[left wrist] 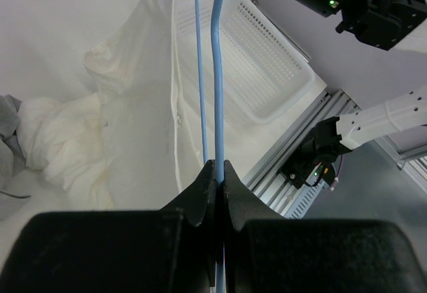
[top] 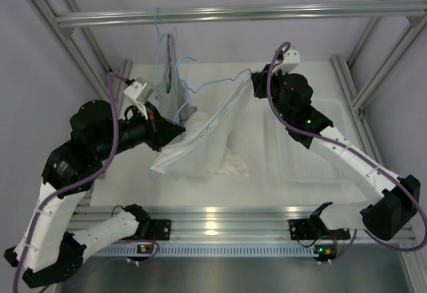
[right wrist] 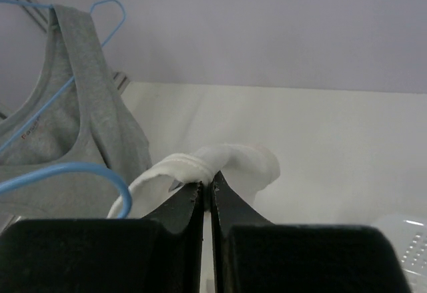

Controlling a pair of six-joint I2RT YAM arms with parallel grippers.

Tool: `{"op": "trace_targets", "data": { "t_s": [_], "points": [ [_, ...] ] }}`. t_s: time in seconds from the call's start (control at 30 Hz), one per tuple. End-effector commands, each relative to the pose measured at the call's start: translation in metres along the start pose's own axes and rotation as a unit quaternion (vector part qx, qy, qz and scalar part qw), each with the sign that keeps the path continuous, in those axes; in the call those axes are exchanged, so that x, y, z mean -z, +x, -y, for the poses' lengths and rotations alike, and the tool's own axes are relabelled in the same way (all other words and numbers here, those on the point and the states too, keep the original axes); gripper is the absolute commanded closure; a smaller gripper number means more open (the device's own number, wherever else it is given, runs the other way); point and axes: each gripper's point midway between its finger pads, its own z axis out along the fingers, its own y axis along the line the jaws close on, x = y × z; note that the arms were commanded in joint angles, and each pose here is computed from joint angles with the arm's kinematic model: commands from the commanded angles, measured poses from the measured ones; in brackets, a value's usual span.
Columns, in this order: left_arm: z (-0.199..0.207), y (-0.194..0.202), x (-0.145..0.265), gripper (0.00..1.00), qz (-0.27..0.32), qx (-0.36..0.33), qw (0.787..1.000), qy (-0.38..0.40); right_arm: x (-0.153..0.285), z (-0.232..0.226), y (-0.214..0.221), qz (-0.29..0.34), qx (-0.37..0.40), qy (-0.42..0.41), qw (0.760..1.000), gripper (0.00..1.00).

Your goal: Remove the tank top from the hanger

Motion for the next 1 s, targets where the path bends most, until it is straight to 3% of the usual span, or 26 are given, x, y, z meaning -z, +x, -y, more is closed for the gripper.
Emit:
{"op": "trace_targets", "data": {
  "t_s": [0.0, 0.17, 0.2, 0.27, 0.3, 0.33, 0.4, 0.47, 0.57, 0.63, 0.67, 0.73, 0.83, 0.87, 0.9, 0.97],
  "points": [
    [0.019, -0.024, 0.015, 1.00, 0.040, -0.023, 0.998, 0.032, -0.011, -0.004, -0.001, -0.016, -0.017, 0.001, 1.000, 1.00],
    [0.018, -0.033, 0.016, 1.00, 0.052, -0.021, 0.998, 0.025, -0.011, -0.018, 0.016, -0.049, -0.029, -0.037, 0.998, 1.00],
    [0.019, -0.039, 0.017, 1.00, 0.062, -0.023, 0.998, 0.022, -0.006, -0.026, 0.033, -0.073, -0.032, -0.069, 0.994, 1.00],
    [0.014, -0.047, 0.014, 1.00, 0.076, -0.020, 0.997, 0.006, 0.004, -0.045, 0.033, -0.063, -0.050, -0.126, 0.989, 0.99],
    [0.013, -0.054, 0.012, 1.00, 0.087, -0.020, 0.996, 0.003, 0.012, -0.046, 0.058, -0.085, -0.056, -0.142, 0.985, 0.95],
    [0.011, -0.058, 0.007, 1.00, 0.091, -0.019, 0.996, -0.001, 0.023, -0.059, 0.056, -0.075, -0.064, -0.177, 0.979, 0.72],
    [0.011, -0.065, 0.001, 1.00, 0.099, -0.015, 0.995, -0.001, 0.032, -0.051, 0.084, -0.101, -0.074, -0.168, 0.978, 0.33],
    [0.011, -0.074, -0.010, 1.00, 0.108, -0.010, 0.994, 0.003, 0.044, -0.042, 0.097, -0.106, -0.080, -0.158, 0.978, 0.18],
    [0.002, -0.086, -0.030, 1.00, 0.119, 0.000, 0.993, -0.013, 0.062, -0.026, 0.105, -0.095, -0.092, -0.133, 0.982, 0.16],
    [-0.007, -0.090, -0.039, 1.00, 0.126, 0.007, 0.991, -0.034, 0.080, -0.033, 0.084, -0.049, -0.106, -0.168, 0.979, 0.17],
    [-0.011, -0.092, -0.047, 1.00, 0.129, 0.014, 0.991, -0.038, 0.089, -0.037, 0.096, -0.050, -0.099, -0.197, 0.974, 0.18],
    [-0.017, -0.094, -0.057, 1.00, 0.132, 0.021, 0.990, -0.050, 0.125, -0.087, 0.078, -0.024, -0.074, -0.359, 0.930, 0.18],
    [-0.018, -0.096, -0.067, 1.00, 0.138, 0.026, 0.989, -0.045, 0.165, -0.139, 0.076, -0.016, -0.019, -0.469, 0.883, 0.18],
    [-0.018, -0.098, -0.069, 1.00, 0.141, 0.029, 0.989, -0.042, 0.166, -0.146, 0.067, 0.013, 0.019, -0.466, 0.885, 0.15],
    [-0.017, -0.099, -0.070, 1.00, 0.142, 0.030, 0.989, -0.040, 0.155, -0.145, 0.064, 0.023, 0.027, -0.425, 0.904, 0.13],
    [-0.014, -0.099, -0.073, 1.00, 0.140, 0.032, 0.989, -0.030, 0.157, -0.161, 0.058, 0.035, 0.053, -0.427, 0.902, 0.11]
  ]
}}
